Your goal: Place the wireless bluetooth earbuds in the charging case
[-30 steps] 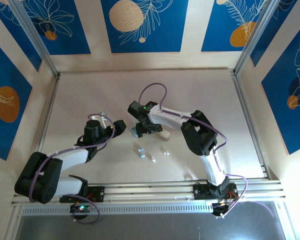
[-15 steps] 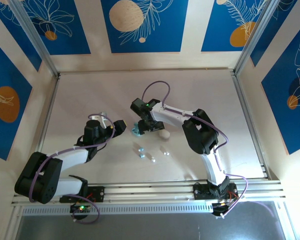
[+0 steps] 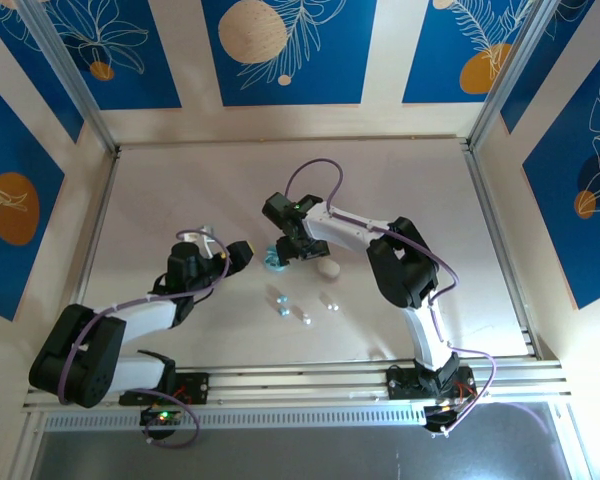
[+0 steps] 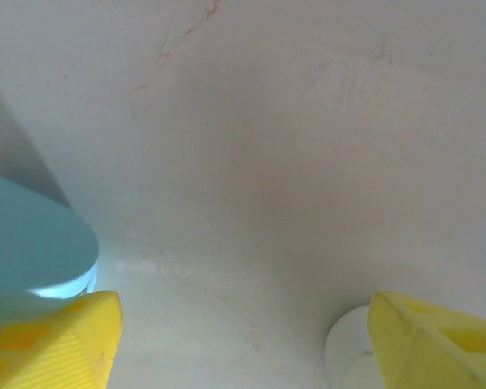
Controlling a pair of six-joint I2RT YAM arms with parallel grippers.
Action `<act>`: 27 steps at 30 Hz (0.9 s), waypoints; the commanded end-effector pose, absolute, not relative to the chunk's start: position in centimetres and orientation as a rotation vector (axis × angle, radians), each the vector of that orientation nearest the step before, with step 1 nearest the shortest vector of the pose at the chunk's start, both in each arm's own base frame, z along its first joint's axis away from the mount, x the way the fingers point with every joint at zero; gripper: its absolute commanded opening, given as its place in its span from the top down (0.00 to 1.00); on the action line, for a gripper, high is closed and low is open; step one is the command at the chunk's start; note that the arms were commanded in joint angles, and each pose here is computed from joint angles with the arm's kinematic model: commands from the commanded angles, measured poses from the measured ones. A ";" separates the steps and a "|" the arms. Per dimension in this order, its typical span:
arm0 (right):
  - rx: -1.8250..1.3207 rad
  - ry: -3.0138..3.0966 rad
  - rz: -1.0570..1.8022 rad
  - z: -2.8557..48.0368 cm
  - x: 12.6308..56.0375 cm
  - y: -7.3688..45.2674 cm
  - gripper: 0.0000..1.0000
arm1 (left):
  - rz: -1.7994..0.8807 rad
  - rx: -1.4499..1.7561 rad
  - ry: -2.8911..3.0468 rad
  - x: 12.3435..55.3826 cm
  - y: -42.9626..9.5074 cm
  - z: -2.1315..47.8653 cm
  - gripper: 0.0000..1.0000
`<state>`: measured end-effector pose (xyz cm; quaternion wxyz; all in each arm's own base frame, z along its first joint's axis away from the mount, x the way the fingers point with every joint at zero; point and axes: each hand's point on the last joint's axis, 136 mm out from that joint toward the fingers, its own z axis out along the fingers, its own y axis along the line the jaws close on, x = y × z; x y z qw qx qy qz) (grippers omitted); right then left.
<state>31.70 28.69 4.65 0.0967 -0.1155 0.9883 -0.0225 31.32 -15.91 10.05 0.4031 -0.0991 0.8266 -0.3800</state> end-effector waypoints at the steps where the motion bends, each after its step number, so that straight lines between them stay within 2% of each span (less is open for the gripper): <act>1: -0.340 2.904 0.015 8.0 29.0 28.8 0.20 | -0.991 -0.195 2.022 30.5 -16.6 12.0 0.00; 6: -0.340 2.881 0.143 9.9 25.2 28.8 0.20 | -0.934 -0.101 1.914 28.9 -16.6 15.2 0.00; 10: -0.373 2.867 0.382 10.3 22.5 30.0 0.22 | -0.850 -0.031 1.846 27.8 -16.4 17.2 0.00; 18: -0.473 2.890 0.693 10.2 18.3 32.8 0.35 | -0.786 -0.027 1.932 28.9 -16.8 15.7 0.00; 22: -0.519 2.915 0.553 8.9 17.7 32.9 0.47 | -0.820 -0.074 1.995 29.9 -16.9 13.9 0.00; 24: -0.543 2.918 0.427 8.2 17.8 32.6 0.56 | -0.847 -0.129 2.018 30.4 -16.4 13.0 0.00; 27: -0.616 2.898 0.210 7.7 17.7 32.3 0.60 | -0.880 -0.222 2.043 31.1 -15.0 11.9 0.00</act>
